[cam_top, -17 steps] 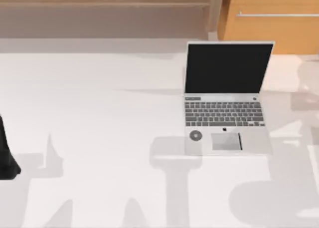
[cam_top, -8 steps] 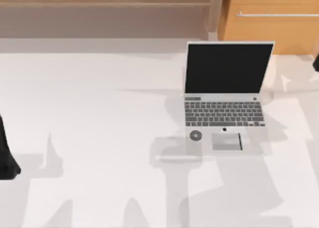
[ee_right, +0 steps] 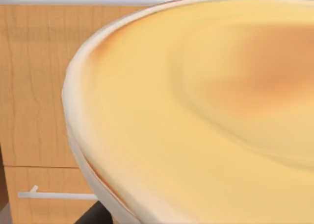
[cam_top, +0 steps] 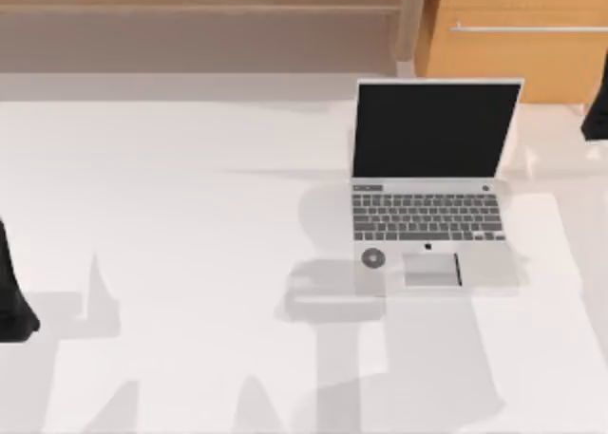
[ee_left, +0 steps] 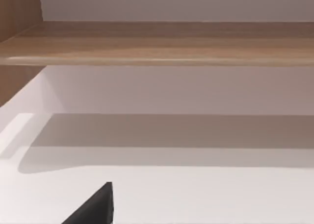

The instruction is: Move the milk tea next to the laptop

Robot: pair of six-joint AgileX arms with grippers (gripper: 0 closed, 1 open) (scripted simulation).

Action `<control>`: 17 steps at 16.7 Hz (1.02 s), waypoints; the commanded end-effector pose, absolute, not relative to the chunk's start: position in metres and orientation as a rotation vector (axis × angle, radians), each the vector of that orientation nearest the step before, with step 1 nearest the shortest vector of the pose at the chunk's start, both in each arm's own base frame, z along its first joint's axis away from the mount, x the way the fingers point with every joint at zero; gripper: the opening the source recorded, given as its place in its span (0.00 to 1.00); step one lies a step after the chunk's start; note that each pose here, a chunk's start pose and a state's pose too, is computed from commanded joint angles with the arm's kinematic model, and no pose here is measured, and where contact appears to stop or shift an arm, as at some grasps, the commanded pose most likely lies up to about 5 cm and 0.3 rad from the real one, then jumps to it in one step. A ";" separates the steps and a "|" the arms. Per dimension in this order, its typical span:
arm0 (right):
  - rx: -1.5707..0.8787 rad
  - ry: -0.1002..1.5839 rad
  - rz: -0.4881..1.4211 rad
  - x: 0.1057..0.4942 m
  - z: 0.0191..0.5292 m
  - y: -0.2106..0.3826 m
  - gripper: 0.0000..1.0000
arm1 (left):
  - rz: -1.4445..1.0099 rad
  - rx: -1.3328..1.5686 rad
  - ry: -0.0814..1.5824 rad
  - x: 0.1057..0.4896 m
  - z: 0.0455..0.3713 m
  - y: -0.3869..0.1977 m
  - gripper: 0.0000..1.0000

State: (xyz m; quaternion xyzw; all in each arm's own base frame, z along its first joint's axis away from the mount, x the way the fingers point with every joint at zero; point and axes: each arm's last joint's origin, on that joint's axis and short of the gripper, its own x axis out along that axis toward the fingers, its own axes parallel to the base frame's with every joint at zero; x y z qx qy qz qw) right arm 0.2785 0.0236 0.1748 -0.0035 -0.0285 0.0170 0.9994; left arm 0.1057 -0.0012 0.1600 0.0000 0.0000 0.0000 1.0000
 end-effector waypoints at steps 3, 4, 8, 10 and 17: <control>0.004 0.041 0.010 0.265 0.162 0.035 0.00 | 0.000 0.000 0.000 0.106 0.160 -0.001 1.00; 0.005 0.075 0.004 0.260 0.157 0.038 0.00 | 0.000 0.000 0.000 0.106 0.160 -0.001 1.00; -0.003 0.184 -0.015 0.244 0.140 0.048 0.00 | 0.000 0.000 0.000 0.106 0.160 -0.001 1.00; -0.006 0.204 -0.018 0.241 0.136 0.050 0.00 | 0.000 0.000 0.000 0.106 0.160 -0.001 1.00; -0.001 0.196 -0.021 0.241 0.137 0.048 0.00 | 0.000 0.000 0.000 0.106 0.160 -0.001 1.00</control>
